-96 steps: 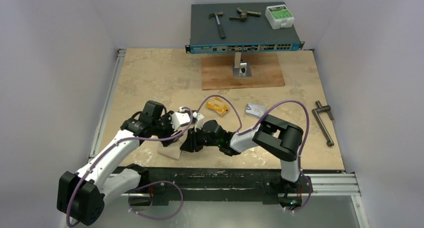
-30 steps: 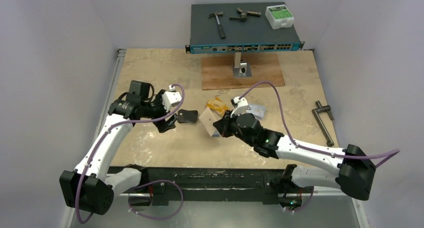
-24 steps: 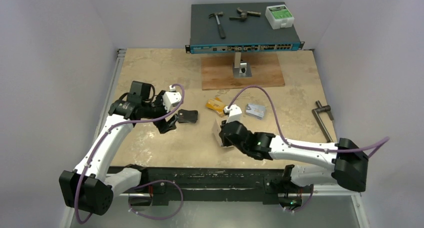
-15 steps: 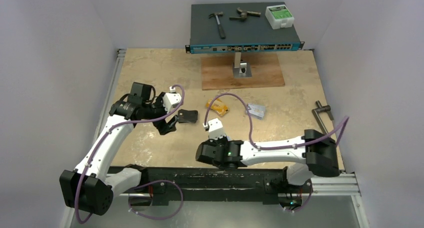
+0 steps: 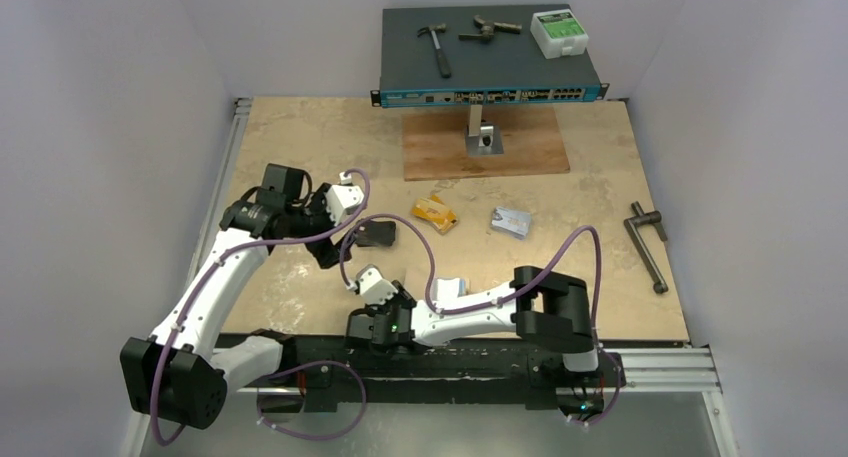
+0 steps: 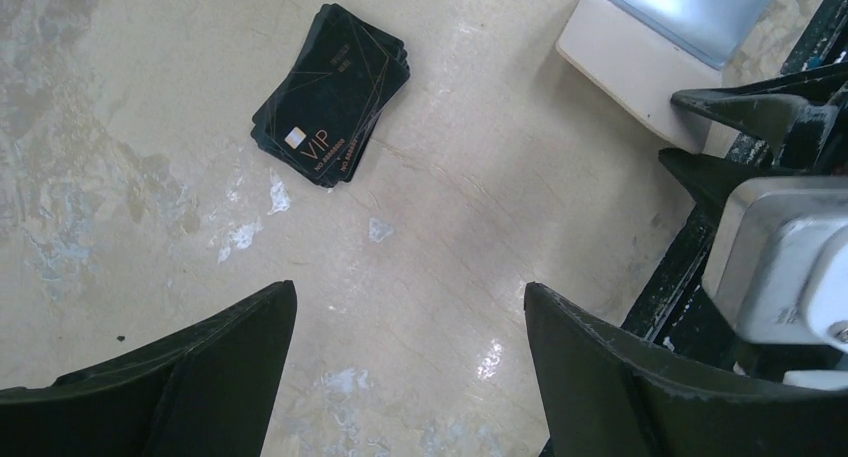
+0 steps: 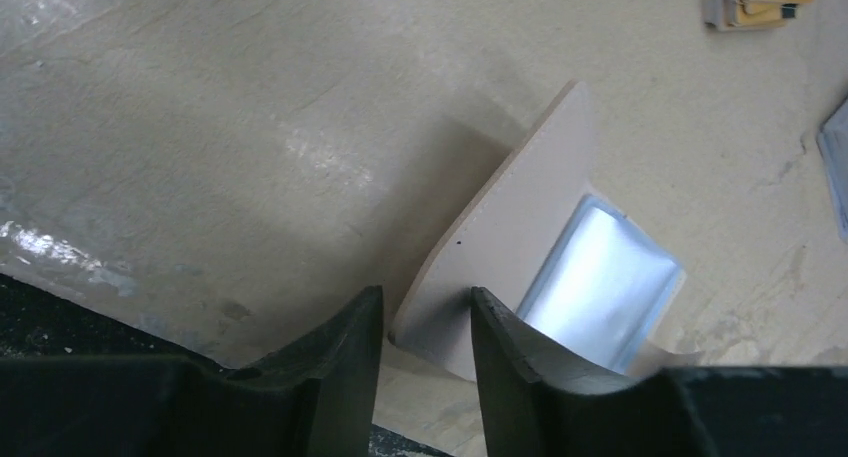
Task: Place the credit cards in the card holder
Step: Open the card holder at the center of the board.
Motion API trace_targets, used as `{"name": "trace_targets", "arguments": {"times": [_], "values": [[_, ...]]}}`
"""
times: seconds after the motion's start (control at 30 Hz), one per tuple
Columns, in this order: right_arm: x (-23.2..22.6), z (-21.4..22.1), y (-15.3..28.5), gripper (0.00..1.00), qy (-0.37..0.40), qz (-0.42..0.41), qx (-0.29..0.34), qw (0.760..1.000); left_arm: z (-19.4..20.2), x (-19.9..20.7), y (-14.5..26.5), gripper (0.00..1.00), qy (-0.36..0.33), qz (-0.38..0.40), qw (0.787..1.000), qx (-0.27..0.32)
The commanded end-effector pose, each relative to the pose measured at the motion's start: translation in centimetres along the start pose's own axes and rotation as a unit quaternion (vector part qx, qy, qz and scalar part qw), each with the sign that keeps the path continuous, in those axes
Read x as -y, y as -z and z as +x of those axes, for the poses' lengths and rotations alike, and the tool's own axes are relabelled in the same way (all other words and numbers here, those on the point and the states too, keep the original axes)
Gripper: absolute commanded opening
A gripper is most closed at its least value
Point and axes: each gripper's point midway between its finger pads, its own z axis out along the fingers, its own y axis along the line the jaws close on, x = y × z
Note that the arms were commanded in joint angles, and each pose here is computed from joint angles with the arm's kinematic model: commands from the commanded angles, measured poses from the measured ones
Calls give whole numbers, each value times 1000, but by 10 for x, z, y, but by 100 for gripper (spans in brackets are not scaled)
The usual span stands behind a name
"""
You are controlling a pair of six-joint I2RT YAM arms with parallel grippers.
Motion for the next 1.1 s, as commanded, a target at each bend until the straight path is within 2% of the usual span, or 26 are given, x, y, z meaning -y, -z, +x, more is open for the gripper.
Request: {"name": "trace_targets", "arguments": {"times": [0.0, 0.1, 0.23, 0.37, 0.5, 0.77, 0.93, 1.07], "values": [[-27, -12, 3, 40, 22, -61, 5, 998, -7, -9, -2, 84, -1, -15, 1000, 4], [-42, -2, 1, 45, 23, -103, -2, 994, -7, -13, -3, 84, 3, -19, 1000, -1], [-52, 5, 1, 57, -15, -162, -4, 987, -8, -19, -5, 84, 15, -24, 1000, -3], [-50, 24, -7, 62, -85, -233, -29, 968, -8, -32, -8, 84, 44, -31, 999, -3], [-34, 23, -5, 63, -143, -263, -23, 954, -7, -41, -12, 83, 57, -37, 998, -6], [-4, -30, 27, 69, -210, -320, 37, 923, -13, -50, -17, 83, 67, -44, 997, 2], [24, -74, 39, 72, -234, -319, 81, 915, -14, -51, -20, 82, 76, -43, 996, 7], [52, -94, 23, 72, -252, -292, 90, 918, -8, -54, -27, 82, 83, -47, 995, -1]]}}
